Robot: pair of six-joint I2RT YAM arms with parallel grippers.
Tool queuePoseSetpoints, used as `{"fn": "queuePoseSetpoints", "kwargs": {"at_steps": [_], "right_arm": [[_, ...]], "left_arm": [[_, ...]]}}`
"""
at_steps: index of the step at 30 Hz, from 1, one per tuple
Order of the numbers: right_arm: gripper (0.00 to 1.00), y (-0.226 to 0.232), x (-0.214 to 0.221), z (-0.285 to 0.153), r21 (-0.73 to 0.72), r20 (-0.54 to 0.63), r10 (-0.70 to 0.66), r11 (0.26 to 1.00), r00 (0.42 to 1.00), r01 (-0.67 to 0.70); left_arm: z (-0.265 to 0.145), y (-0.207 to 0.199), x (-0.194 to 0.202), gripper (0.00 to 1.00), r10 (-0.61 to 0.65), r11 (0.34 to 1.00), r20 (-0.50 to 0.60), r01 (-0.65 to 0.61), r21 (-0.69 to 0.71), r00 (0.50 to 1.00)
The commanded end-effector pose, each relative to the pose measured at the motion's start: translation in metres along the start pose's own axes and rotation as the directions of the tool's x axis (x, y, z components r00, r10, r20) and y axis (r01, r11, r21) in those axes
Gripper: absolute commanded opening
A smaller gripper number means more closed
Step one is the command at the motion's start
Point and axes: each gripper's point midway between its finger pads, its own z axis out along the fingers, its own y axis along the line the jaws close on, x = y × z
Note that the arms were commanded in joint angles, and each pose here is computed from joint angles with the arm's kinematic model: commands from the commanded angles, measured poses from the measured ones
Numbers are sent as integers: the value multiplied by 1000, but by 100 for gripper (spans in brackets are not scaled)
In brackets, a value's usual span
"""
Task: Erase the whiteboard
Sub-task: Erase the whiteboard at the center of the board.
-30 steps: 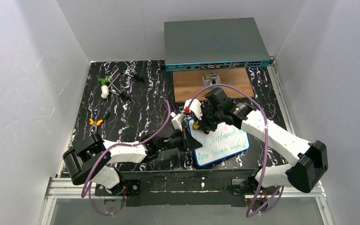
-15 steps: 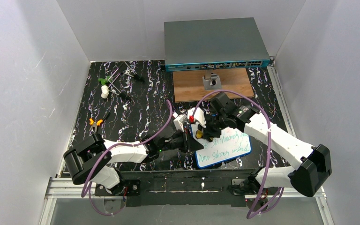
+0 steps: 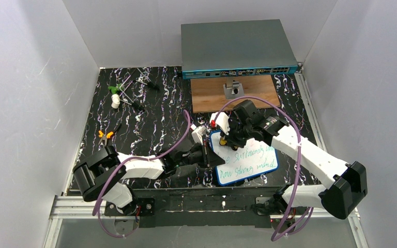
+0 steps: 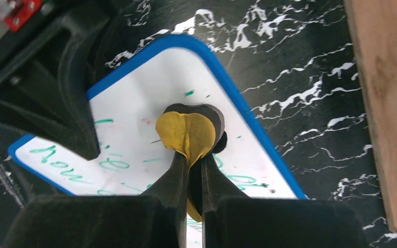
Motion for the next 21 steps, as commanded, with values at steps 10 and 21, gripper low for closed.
{"fn": "queuePoseSetpoints", "kwargs": {"at_steps": [10,21], "right_arm": [[1,4,-27,6,-34,2,-106,994,994,106],[1,-31,-25,-7,80,44,42,996,998,-45]], "left_arm": [[-1,-14,6,0,56,997,-38,-54,50,998],[-3,-6,10,0,100,995,-63,-99,17,993]]}}
